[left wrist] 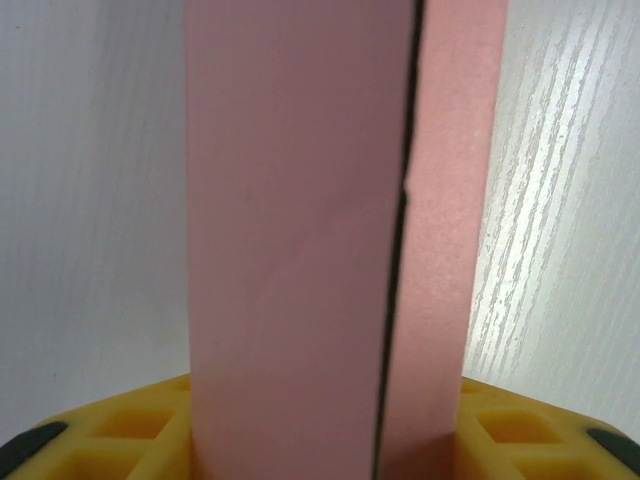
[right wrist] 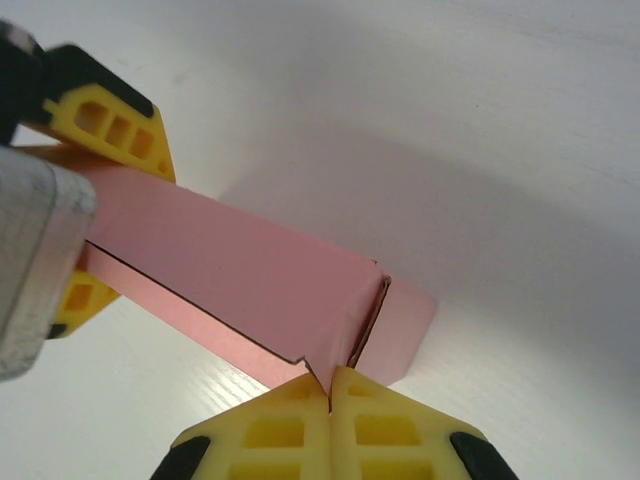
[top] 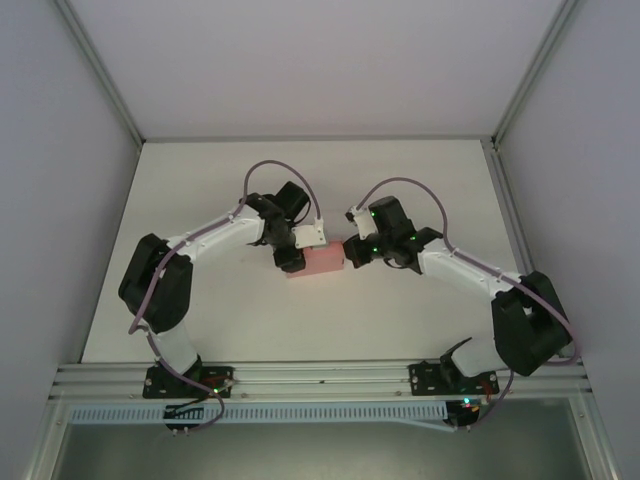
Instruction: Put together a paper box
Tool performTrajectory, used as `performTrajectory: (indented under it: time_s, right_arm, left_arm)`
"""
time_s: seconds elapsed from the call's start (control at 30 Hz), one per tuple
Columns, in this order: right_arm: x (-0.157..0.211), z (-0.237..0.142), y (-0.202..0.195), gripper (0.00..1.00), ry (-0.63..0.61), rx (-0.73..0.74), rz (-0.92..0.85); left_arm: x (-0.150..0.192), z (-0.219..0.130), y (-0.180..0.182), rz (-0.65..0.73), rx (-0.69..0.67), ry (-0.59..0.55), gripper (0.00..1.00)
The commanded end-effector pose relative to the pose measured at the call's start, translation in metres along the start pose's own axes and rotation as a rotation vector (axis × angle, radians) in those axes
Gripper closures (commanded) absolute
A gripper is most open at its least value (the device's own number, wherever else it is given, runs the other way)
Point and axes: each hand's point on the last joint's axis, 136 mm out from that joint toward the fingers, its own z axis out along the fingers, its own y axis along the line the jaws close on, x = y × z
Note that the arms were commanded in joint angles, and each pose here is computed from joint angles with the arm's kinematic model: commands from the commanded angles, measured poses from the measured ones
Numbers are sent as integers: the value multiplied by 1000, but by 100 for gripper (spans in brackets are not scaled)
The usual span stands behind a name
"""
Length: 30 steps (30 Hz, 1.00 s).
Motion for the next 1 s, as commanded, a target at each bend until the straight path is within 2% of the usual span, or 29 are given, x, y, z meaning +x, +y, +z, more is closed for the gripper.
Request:
performTrajectory:
  time_s: [0.0, 0.1, 0.27, 0.3, 0.47, 0.57, 0.67, 0.7, 0.8, 0.97]
  right_arm:
    - [41, 4, -18, 100, 131, 85, 37]
    - [24, 0, -13, 100, 83, 83, 77]
    - [9, -7, 0, 100, 50, 77, 127]
    - [8, -7, 3, 100, 53, 77, 128]
    - [5, -12, -1, 100, 77, 200, 170]
    - [1, -15, -1, 100, 71, 233, 208]
    - [-1, -15, 5, 100, 73, 215, 215]
    - [-1, -14, 5, 100, 79, 217, 215]
    - [2, -12, 3, 100, 108, 232, 218]
    - [6, -4, 3, 100, 153, 228, 211]
  left_arm:
    - [-6, -4, 12, -31, -48, -22, 50]
    - [-9, -7, 14, -37, -56, -30, 46]
    - [-19, -24, 20, -67, -101, -91, 14]
    - [-22, -29, 20, -76, -113, -109, 0]
    - [-30, -64, 32, -209, -251, -184, 0]
    - [-21, -86, 36, -385, -346, -219, 0]
    - [2, -95, 34, -591, -393, -220, 0]
    - [9, -93, 29, -634, -391, -218, 2]
    - [28, -83, 17, -733, -371, -202, 17]
    - [24, -69, 8, -726, -308, -223, 31]
